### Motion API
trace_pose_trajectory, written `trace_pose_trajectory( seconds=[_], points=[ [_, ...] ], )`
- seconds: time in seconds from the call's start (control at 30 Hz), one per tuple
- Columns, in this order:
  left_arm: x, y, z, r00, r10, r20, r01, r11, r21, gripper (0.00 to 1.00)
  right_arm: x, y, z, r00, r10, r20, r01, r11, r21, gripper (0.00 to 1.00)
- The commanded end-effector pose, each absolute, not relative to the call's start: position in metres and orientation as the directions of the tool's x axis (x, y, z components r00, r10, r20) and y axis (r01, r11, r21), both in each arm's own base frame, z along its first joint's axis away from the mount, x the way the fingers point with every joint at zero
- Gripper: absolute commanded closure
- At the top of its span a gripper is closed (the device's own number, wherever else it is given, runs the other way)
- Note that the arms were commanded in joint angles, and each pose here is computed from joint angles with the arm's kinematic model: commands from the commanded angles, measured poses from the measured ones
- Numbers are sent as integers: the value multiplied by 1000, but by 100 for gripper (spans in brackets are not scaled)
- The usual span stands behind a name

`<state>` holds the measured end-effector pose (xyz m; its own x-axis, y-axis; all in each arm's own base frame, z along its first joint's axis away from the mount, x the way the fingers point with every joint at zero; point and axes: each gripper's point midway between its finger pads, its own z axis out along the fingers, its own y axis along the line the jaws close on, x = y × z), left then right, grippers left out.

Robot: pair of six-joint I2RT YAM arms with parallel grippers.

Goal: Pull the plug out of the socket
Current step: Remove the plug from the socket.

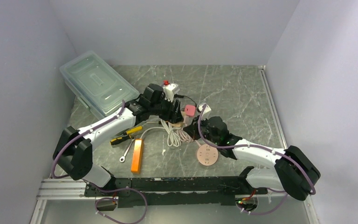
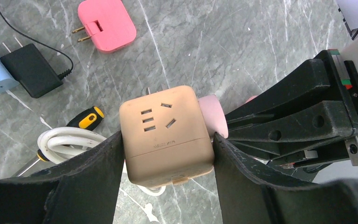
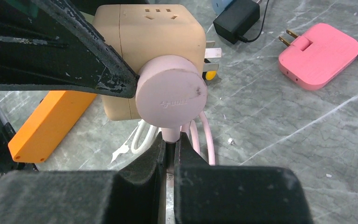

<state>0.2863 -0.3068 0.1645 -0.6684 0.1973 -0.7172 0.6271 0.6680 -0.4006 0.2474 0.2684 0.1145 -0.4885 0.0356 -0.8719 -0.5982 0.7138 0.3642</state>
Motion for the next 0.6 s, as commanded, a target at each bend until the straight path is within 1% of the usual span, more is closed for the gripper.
trace_pose_trajectory(
  seconds=[0.0, 0.1, 0.23, 0.37, 0.43, 0.57],
  points=[
    [304, -289, 179, -588, 219, -778, 636, 720, -278, 100, 264, 265, 161, -373, 161, -914, -591, 718, 368, 100],
    [298, -297, 181, -613, 187, -767, 637, 692, -340, 100, 264, 266, 159, -380, 158, -912, -592, 716, 370, 100],
    [290, -308, 188, -656, 145, -741, 644, 620, -449, 100, 264, 271, 150, -407, 146, -902, -591, 710, 382, 100],
    [290, -309, 204, -679, 76, -730, 644, 540, -542, 100, 273, 273, 129, -465, 113, -878, -541, 749, 383, 100],
    [289, -309, 212, -670, 65, -739, 658, 512, -552, 100, 277, 275, 116, -503, 90, -859, -515, 767, 382, 100],
    [287, -305, 217, -654, 62, -754, 669, 514, -537, 100, 280, 284, 103, -543, 67, -837, -513, 763, 394, 100]
  ],
)
